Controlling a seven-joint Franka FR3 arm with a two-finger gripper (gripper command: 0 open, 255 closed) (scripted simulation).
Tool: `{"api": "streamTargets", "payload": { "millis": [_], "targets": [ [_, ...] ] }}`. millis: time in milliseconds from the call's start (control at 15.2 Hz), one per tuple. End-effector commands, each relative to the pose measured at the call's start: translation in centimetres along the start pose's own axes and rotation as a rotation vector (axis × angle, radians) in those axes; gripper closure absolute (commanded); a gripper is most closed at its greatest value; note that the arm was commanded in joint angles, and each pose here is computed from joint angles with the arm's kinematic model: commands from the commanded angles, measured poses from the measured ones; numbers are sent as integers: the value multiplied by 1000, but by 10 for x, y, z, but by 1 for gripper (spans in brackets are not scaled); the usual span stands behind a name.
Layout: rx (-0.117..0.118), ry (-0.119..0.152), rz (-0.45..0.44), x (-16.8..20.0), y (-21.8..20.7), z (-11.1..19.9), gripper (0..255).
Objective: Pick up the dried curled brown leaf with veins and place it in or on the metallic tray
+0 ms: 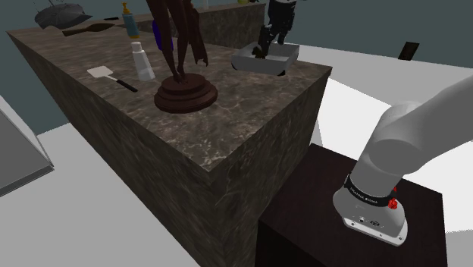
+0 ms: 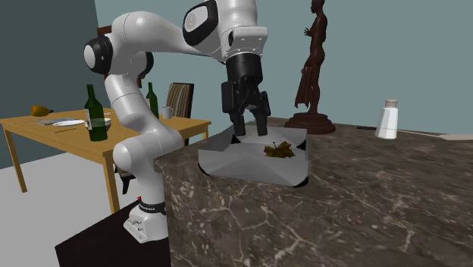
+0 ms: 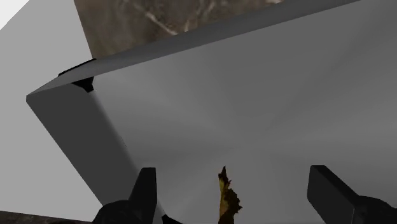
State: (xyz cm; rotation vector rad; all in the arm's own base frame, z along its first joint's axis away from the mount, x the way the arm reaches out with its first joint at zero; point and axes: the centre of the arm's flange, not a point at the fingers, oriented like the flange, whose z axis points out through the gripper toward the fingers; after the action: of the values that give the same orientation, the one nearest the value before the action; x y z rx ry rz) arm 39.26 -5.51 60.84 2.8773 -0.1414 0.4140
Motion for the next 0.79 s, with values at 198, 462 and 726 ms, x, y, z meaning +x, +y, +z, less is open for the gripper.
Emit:
{"api": "streamTargets", "payload": {
  "millis": [198, 462, 726],
  "targets": [
    [0, 0, 0, 0, 0, -50, 0],
    [0, 0, 0, 0, 0, -50, 0],
    [0, 0, 0, 0, 0, -50, 0]
  ]
}}
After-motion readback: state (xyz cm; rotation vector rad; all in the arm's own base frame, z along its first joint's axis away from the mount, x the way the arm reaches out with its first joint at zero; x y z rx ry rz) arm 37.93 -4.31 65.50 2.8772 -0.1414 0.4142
